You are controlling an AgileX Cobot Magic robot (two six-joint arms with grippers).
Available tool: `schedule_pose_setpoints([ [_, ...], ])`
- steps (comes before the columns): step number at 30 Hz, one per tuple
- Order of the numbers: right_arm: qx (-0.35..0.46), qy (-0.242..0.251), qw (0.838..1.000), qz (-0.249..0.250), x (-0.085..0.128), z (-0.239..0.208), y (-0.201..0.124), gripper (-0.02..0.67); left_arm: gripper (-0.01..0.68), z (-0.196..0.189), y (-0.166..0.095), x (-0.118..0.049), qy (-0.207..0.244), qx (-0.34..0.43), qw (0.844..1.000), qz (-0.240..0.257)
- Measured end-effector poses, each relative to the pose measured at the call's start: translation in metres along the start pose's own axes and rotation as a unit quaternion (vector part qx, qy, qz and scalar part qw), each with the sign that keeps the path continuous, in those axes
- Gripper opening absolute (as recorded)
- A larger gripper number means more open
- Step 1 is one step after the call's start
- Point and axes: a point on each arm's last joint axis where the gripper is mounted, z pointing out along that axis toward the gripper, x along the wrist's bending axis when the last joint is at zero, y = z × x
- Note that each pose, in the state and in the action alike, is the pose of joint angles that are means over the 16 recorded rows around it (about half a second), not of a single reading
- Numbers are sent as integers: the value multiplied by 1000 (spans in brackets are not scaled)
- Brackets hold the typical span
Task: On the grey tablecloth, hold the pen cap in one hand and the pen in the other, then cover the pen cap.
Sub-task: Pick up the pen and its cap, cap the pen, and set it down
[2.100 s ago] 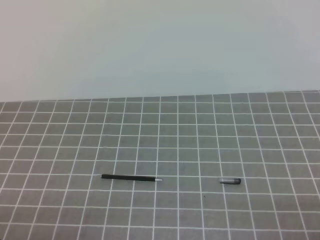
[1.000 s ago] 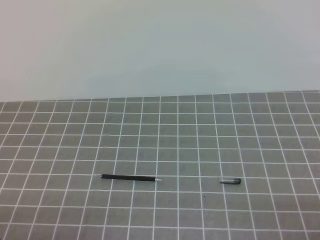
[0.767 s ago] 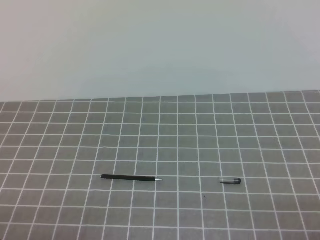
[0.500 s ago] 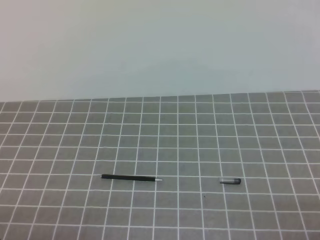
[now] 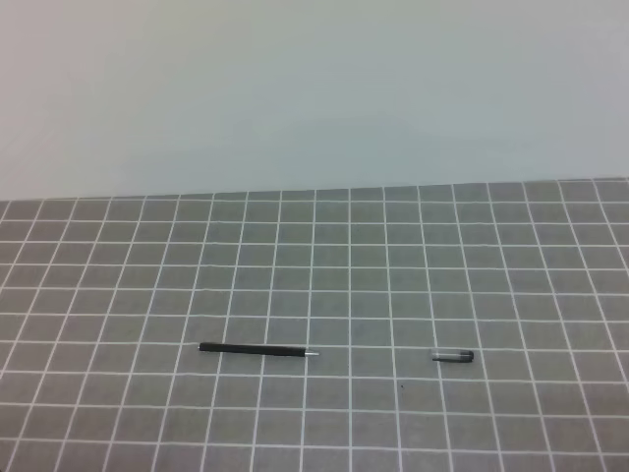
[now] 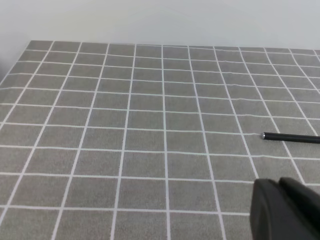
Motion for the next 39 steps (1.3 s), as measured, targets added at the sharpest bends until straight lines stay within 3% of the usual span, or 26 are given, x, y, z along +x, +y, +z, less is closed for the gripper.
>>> schedule_pose_setpoints([
  [39, 0, 0, 1000, 1, 0, 0, 0, -2, 0, 0, 0, 0, 0, 0, 1000, 0],
])
